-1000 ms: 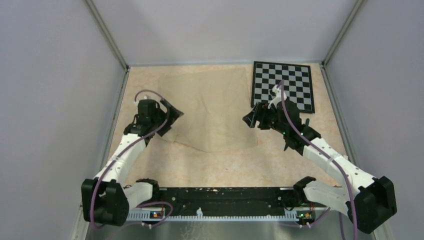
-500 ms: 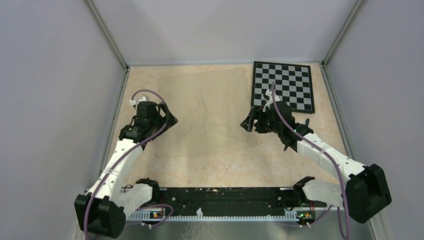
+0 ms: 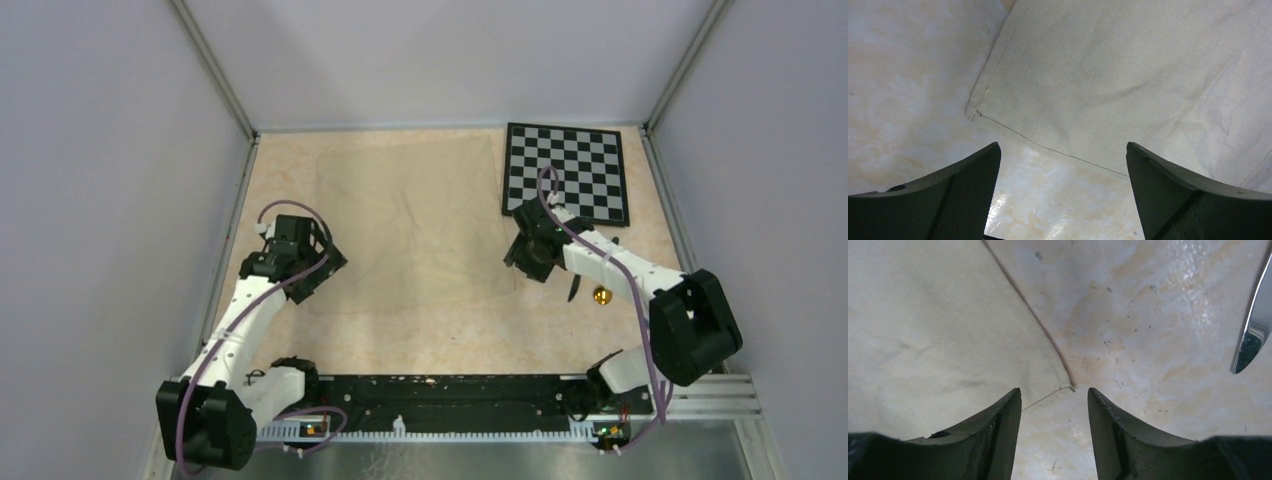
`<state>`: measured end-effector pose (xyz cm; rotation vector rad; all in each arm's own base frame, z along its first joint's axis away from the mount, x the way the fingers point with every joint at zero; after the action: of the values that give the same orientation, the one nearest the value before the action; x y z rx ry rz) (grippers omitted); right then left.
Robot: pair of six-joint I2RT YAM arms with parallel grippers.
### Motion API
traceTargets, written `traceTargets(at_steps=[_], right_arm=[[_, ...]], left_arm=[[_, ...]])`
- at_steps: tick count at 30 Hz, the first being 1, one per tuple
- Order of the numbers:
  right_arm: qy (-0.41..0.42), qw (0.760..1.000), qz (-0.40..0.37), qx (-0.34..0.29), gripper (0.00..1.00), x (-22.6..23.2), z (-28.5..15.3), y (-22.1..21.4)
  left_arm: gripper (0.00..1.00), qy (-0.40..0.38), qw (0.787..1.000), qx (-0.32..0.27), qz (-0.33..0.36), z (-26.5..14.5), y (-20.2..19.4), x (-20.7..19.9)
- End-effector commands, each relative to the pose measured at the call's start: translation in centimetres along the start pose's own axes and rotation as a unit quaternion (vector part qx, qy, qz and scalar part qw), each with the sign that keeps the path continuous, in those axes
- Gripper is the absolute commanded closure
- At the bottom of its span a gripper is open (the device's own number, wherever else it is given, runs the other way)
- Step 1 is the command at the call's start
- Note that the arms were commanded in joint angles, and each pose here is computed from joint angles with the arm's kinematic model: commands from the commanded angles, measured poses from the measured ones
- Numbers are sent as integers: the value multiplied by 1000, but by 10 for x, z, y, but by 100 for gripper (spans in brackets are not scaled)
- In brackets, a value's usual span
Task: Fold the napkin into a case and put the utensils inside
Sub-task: Pick up the flattened napkin from the center of the board.
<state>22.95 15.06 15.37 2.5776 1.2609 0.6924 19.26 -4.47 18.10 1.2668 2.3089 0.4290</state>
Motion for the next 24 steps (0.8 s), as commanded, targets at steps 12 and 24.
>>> traceTargets(at_steps=[12,24], right_arm=[[-122,992,27,4,50,25,33,-32],[-186,981,48,-3,50,16,46,-49]], left_arm=[[7,-10,997,-66,47,-31,23,-2],[5,9,996,-75,52,-40,25,3]])
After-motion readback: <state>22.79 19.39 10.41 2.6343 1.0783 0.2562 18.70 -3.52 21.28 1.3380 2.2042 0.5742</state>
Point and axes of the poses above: each gripper's point midway between its finger pads, its own z axis out along the fingers, its own x axis along the line the jaws close on, y = z × x, the point moved 9 cm from there along -z, back along the fingers, and after that the axes turned 9 degrees about z, right-handed, at the moved point
